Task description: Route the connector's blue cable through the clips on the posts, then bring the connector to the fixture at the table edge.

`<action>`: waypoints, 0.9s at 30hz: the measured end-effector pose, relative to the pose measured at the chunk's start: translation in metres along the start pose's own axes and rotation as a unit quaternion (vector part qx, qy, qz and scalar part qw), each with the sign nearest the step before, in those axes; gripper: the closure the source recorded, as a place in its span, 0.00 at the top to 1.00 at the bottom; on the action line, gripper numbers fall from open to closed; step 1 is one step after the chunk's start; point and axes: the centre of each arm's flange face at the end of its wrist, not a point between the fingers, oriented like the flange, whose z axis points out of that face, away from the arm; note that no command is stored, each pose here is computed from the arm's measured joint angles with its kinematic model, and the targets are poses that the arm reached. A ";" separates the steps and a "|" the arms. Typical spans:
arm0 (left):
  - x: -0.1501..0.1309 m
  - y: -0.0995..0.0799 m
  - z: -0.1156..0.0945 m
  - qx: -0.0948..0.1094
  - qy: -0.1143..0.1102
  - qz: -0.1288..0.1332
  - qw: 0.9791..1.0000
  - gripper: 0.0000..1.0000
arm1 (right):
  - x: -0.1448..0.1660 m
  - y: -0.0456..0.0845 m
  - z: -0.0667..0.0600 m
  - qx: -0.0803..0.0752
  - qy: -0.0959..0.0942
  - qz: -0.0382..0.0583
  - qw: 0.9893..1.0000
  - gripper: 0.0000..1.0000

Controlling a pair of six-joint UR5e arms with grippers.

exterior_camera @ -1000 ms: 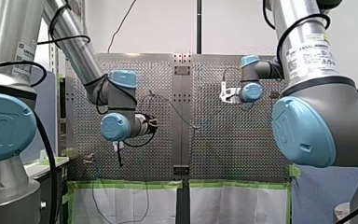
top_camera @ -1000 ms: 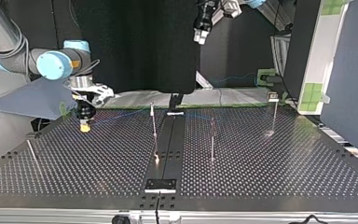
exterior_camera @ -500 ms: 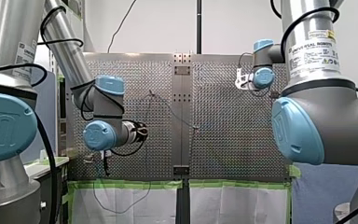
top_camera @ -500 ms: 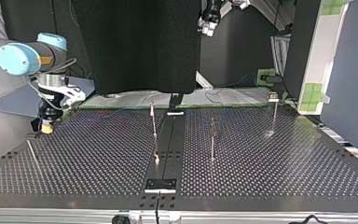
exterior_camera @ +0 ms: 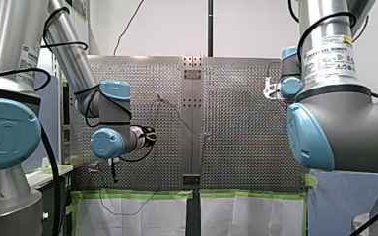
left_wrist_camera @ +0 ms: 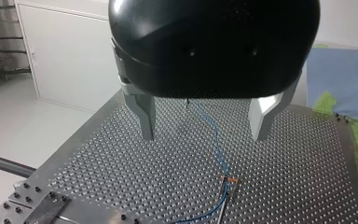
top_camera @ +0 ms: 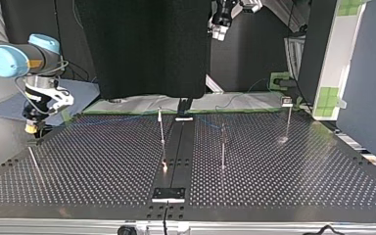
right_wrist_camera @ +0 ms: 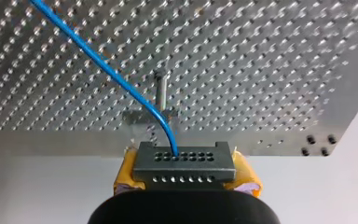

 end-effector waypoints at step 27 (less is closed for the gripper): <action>-0.004 0.001 0.011 -0.032 0.014 0.043 0.998 0.98 | -0.031 0.038 0.034 0.037 -0.021 -0.038 0.998 0.00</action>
